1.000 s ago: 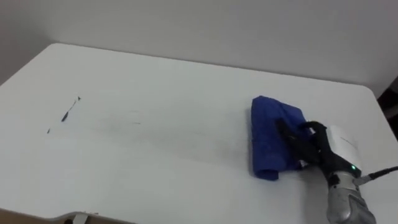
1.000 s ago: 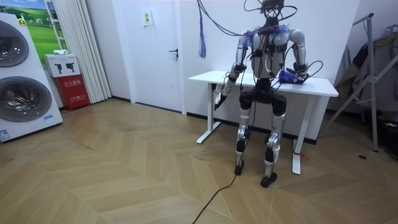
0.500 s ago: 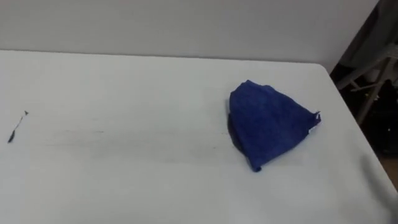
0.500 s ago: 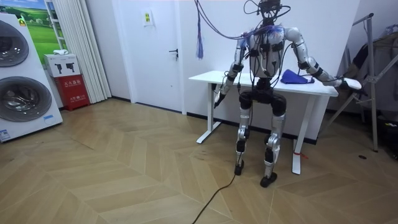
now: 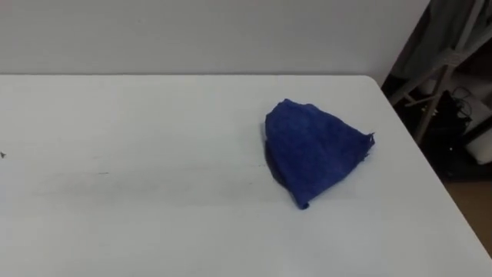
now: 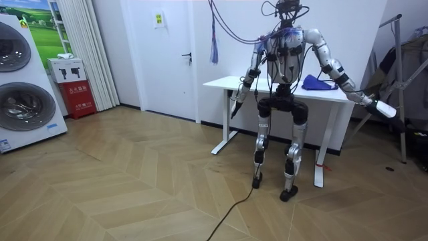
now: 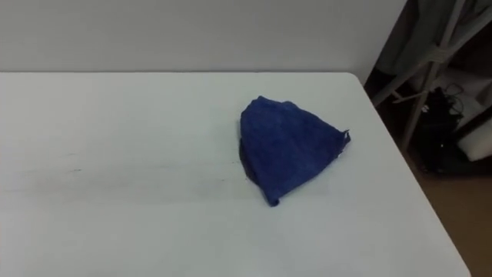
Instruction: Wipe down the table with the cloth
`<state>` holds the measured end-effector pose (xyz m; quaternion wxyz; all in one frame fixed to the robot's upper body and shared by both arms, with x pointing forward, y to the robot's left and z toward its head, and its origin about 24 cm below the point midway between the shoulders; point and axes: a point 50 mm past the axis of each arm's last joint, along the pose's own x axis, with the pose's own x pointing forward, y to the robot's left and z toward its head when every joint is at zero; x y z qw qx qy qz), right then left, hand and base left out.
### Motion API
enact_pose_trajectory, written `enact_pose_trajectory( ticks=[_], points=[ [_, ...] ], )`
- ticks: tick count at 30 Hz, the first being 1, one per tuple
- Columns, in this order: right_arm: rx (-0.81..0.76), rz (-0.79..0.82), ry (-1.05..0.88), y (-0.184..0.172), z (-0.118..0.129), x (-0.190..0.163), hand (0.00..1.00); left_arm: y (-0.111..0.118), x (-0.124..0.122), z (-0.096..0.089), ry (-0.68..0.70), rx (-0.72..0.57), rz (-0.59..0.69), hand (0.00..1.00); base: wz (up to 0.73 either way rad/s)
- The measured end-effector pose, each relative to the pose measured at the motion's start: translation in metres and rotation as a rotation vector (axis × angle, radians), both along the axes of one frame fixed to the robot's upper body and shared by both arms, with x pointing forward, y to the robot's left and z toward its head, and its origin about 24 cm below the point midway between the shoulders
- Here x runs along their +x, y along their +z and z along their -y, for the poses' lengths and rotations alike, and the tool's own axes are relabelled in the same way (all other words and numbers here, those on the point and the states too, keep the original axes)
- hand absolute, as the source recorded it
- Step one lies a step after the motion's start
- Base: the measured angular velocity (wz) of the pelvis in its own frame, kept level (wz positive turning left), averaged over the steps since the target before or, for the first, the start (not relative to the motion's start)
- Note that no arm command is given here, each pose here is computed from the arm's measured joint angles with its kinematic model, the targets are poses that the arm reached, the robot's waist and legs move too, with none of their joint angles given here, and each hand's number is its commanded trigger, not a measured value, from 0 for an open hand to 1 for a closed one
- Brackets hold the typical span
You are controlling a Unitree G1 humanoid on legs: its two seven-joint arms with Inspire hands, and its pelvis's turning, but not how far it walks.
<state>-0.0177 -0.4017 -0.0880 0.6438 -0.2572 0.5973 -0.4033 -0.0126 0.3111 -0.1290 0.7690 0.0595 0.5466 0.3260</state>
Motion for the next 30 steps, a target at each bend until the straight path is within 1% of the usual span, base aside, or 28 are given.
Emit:
enact_pose_trajectory(
  ticks=[2,3,5,7,10,12,15,16,18,23,26,30],
  points=[
    [0.032,-0.042,-0.027,-0.002,-0.003,-0.012,0.00,-0.002,-0.002,0.002,0.002,-0.015,-0.012,0.00,-0.02],
    [0.054,-0.077,-0.045,-0.003,-0.006,-0.024,0.00,-0.003,-0.003,0.003,0.000,-0.023,-0.029,0.00,0.00],
    [0.091,-0.126,-0.042,-0.008,-0.014,-0.035,0.00,-0.005,0.001,0.004,-0.005,-0.031,-0.037,0.00,0.00],
    [0.153,-0.171,-0.033,-0.018,-0.031,-0.045,0.00,-0.007,0.001,0.006,-0.007,-0.040,-0.044,0.00,-0.02],
    [0.309,-0.211,-0.038,-0.039,-0.067,-0.055,0.00,-0.011,0.002,0.013,-0.023,-0.064,-0.062,0.00,-0.02],
    [0.402,-0.231,0.008,-0.051,-0.090,-0.051,0.00,-0.014,0.004,0.020,-0.057,-0.082,-0.071,0.00,0.00],
    [0.476,-0.228,0.084,-0.060,-0.102,-0.034,0.00,-0.018,0.006,0.030,-0.090,-0.108,-0.082,0.00,0.00],
    [0.484,-0.224,0.104,-0.061,-0.104,-0.029,0.00,-0.019,0.005,0.032,-0.097,-0.111,-0.087,0.00,0.00],
    [0.503,-0.208,0.188,-0.065,-0.109,-0.005,0.00,-0.022,0.004,0.037,-0.126,-0.114,-0.117,0.00,0.00],
    [0.506,-0.211,0.341,-0.069,-0.118,0.026,0.00,-0.026,0.006,0.049,-0.194,-0.125,-0.154,0.00,0.11],
    [0.511,-0.208,0.392,-0.072,-0.126,0.035,0.00,-0.029,0.003,0.056,-0.204,-0.136,-0.181,0.00,0.07],
    [0.531,-0.199,0.412,-0.076,-0.139,0.036,0.00,-0.032,-0.004,0.063,-0.225,-0.123,-0.236,0.00,0.14]
  ],
)
